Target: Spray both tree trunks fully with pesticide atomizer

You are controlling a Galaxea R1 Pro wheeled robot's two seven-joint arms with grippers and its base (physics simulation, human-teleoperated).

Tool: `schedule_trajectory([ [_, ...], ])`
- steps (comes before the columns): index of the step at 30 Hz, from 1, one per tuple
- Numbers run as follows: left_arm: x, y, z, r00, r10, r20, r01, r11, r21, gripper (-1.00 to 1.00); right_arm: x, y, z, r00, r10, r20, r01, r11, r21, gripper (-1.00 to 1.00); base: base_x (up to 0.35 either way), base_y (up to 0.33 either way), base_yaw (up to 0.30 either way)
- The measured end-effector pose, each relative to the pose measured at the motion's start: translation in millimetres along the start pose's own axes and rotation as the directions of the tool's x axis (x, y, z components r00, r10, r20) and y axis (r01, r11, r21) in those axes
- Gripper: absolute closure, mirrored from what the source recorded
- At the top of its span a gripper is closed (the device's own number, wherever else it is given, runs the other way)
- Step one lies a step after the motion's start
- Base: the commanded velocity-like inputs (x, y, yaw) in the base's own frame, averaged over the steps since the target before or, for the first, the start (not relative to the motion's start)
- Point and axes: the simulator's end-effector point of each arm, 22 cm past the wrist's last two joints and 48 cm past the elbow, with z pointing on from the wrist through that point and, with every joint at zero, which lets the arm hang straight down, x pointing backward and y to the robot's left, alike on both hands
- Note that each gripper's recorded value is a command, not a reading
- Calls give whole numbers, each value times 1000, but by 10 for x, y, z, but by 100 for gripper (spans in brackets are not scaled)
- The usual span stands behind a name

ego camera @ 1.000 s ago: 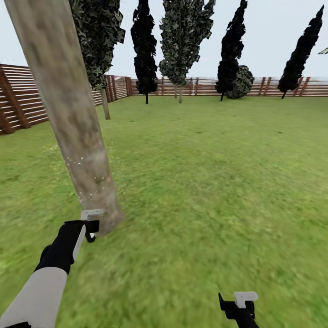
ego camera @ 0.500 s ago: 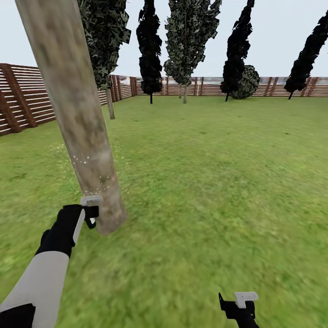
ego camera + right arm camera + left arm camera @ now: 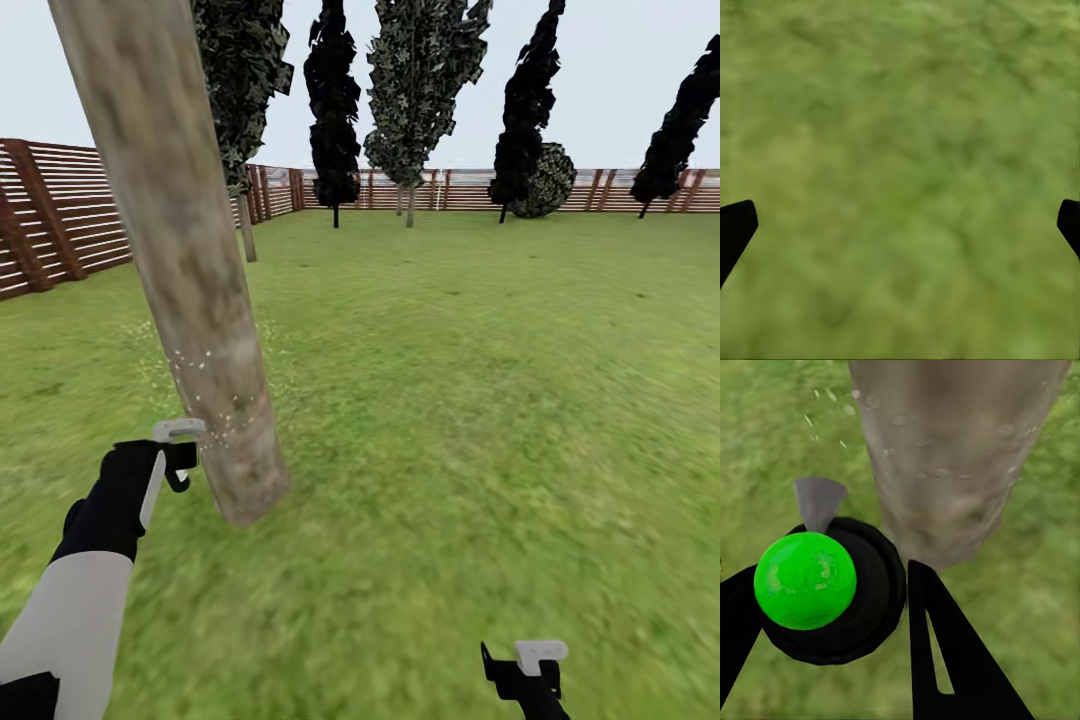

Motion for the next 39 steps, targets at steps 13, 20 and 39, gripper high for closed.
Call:
schedule_trajectory([
  [13,-187,-90,-101,999,-9,47,9,1000,16,100,1,13,0,1000,1,0,-1,1000,-1,-100,0,-123,172],
  [20,-186,-99,-101,999,-9,47,8,1000,18,100,-1,15,1,1000,1,0,-1,1000,-2,-100,19,-269,0],
  [39,-197,-98,-106,999,-9,49,8,1000,15,100,3,16,-1,1000,1,-1,-1,1000,-2,-100,-7,-258,0],
])
